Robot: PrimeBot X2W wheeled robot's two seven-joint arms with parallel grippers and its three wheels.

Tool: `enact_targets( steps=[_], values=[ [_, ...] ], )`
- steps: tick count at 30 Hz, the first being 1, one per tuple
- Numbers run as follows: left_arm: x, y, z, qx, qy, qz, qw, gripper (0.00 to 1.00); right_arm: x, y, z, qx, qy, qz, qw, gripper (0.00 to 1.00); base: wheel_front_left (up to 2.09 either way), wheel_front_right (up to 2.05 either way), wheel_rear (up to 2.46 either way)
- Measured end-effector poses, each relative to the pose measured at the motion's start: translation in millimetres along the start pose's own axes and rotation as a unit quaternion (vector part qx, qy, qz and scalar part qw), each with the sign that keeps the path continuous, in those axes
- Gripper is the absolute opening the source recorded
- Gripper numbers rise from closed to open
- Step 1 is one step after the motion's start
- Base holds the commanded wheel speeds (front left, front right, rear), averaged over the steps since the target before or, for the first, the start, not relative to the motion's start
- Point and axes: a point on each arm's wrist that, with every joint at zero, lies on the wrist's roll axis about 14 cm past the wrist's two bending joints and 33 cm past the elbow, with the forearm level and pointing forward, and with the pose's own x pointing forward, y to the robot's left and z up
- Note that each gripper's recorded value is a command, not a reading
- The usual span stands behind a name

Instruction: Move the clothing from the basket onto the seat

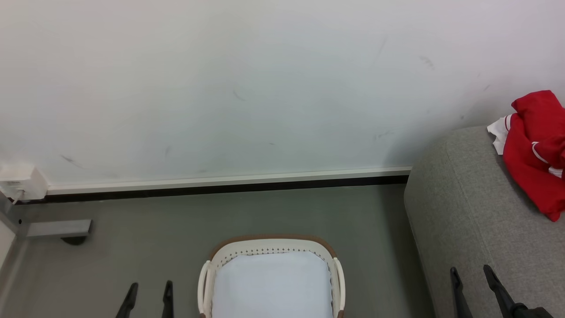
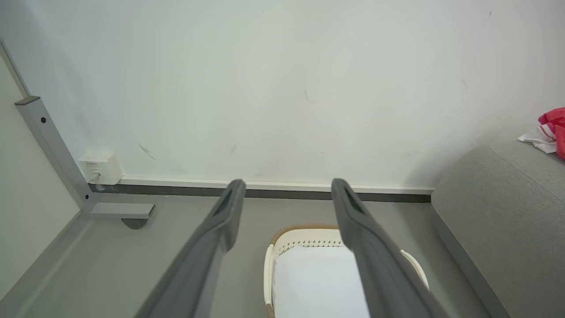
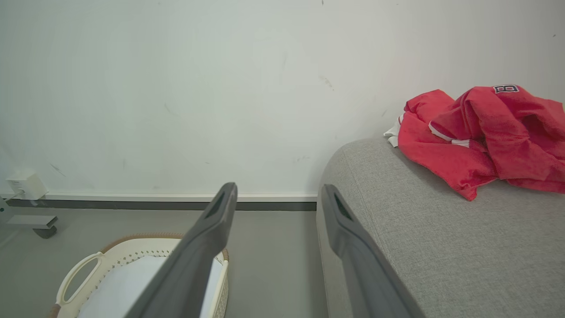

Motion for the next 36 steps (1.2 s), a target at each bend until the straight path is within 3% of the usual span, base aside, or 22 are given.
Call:
enact_targets(
  steps=[21, 22, 27, 36],
  values=[
    [-4.7, 0.8, 2.8, -0.001, -0.005, 0.006, 1.000, 1.00, 4.4, 12.8, 1.4, 0.004, -0.002, 0.019, 1.000, 1.00, 0.00, 0.00, 0.00],
    [-5.3, 0.4, 0.3, -0.003, -0.001, 0.006, 1.000, 0.00, 3.1, 12.5, -1.4, 0.005, 0.002, 0.018, 1.000, 0.00, 0.00, 0.00, 0.00],
    [-11.0, -0.7, -17.1, -0.011, 0.028, 0.009, 1.000, 0.00, -6.3, 11.6, -21.4, 0.016, 0.033, 0.011, 0.999, 0.00, 0.00, 0.00, 0.00],
    [-8.9, 7.7, -22.2, -0.095, 0.046, 0.032, 0.994, 0.00, -4.7, 4.4, -23.0, 0.096, 0.042, -0.014, 0.994, 0.00, 0.00, 0.00, 0.00]
  ],
)
